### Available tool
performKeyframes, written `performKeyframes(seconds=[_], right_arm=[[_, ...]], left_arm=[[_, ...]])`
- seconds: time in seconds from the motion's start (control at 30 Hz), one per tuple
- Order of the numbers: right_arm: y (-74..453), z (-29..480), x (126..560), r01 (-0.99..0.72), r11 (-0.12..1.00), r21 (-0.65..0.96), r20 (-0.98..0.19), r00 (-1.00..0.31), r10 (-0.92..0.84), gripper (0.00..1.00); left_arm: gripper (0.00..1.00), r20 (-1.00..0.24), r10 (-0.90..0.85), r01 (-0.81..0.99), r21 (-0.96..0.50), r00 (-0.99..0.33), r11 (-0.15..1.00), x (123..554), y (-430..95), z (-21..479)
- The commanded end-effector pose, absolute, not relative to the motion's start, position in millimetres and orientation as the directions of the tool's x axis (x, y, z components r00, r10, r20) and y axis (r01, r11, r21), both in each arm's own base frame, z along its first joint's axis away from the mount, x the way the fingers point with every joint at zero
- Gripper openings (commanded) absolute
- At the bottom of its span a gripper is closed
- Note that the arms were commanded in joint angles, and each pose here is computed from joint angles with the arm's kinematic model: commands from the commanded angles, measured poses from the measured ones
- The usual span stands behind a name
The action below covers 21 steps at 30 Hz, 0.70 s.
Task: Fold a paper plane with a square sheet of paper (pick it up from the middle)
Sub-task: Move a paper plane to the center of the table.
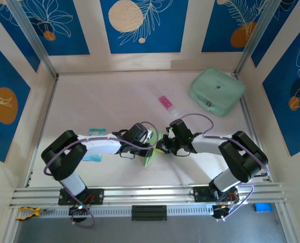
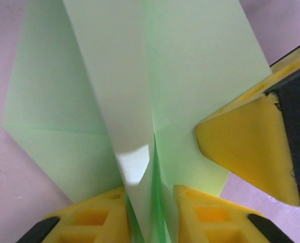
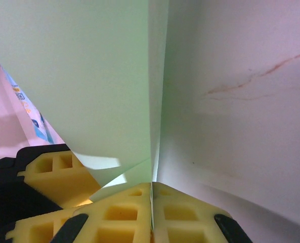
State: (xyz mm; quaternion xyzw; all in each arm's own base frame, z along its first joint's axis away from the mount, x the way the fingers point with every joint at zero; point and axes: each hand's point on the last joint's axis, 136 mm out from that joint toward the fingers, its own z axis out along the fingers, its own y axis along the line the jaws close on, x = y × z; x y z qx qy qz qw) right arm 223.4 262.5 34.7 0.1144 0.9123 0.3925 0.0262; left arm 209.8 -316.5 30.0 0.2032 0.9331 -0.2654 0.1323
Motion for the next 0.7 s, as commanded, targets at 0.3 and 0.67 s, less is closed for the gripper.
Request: performKeyframes(seconds=[0.3,0.67], right_arm=[[262,39,220,0.191,0.65,0.735,0.057,-0.974,0.221,0.11],[250,52,221,0.161,0.671,0.724,0.003,-0.973,0.231,0.25]], left_arm=[[0.21,-0.348,0.331,0.468,-0.461,-0.877,0.754,210,-329,33],[0.09,-0.394,0.272,0.411,-0.328,-0.878,0.851,225,-299,50]])
